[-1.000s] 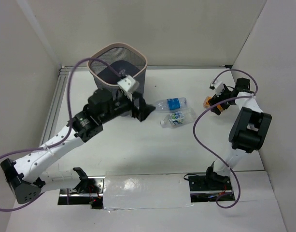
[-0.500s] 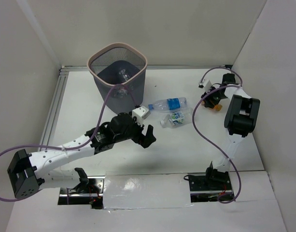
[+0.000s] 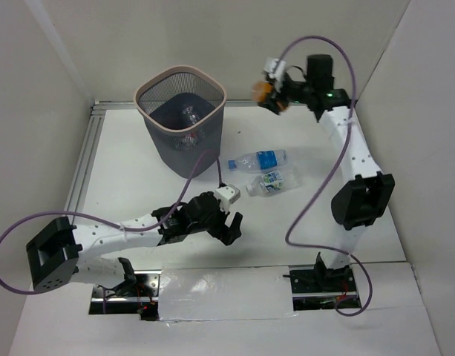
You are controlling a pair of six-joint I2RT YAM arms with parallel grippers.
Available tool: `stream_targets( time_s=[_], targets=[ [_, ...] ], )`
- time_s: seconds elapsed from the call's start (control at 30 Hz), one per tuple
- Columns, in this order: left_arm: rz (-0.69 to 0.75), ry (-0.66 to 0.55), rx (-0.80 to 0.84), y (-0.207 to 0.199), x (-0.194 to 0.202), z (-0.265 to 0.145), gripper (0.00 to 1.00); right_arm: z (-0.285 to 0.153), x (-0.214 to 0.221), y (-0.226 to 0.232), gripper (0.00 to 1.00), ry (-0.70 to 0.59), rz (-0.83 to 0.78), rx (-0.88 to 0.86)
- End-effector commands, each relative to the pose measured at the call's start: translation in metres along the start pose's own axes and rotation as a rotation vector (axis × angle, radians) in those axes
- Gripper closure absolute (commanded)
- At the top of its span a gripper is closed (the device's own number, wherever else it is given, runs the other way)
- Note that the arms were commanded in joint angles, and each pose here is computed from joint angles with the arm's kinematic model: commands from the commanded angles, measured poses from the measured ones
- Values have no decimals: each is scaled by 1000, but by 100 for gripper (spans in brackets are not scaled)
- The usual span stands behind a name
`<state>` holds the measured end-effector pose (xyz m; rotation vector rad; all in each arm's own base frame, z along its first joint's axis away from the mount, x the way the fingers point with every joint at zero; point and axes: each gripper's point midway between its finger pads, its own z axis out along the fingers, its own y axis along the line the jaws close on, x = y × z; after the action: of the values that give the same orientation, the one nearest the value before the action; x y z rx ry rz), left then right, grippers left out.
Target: Put the plastic bottles in the bin
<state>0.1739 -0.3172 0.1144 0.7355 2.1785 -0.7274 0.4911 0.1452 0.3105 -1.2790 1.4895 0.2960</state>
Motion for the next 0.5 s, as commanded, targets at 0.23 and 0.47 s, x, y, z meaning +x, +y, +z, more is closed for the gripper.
stream_targets(
  time_s=[0.23, 0.47],
  targets=[
    [34, -50, 62, -18, -4, 12, 0, 93, -267, 51, 77, -566, 86, -54],
    [65, -118, 52, -19, -27, 7, 0, 145, -225, 69, 44, -482, 281, -130]
  ],
)
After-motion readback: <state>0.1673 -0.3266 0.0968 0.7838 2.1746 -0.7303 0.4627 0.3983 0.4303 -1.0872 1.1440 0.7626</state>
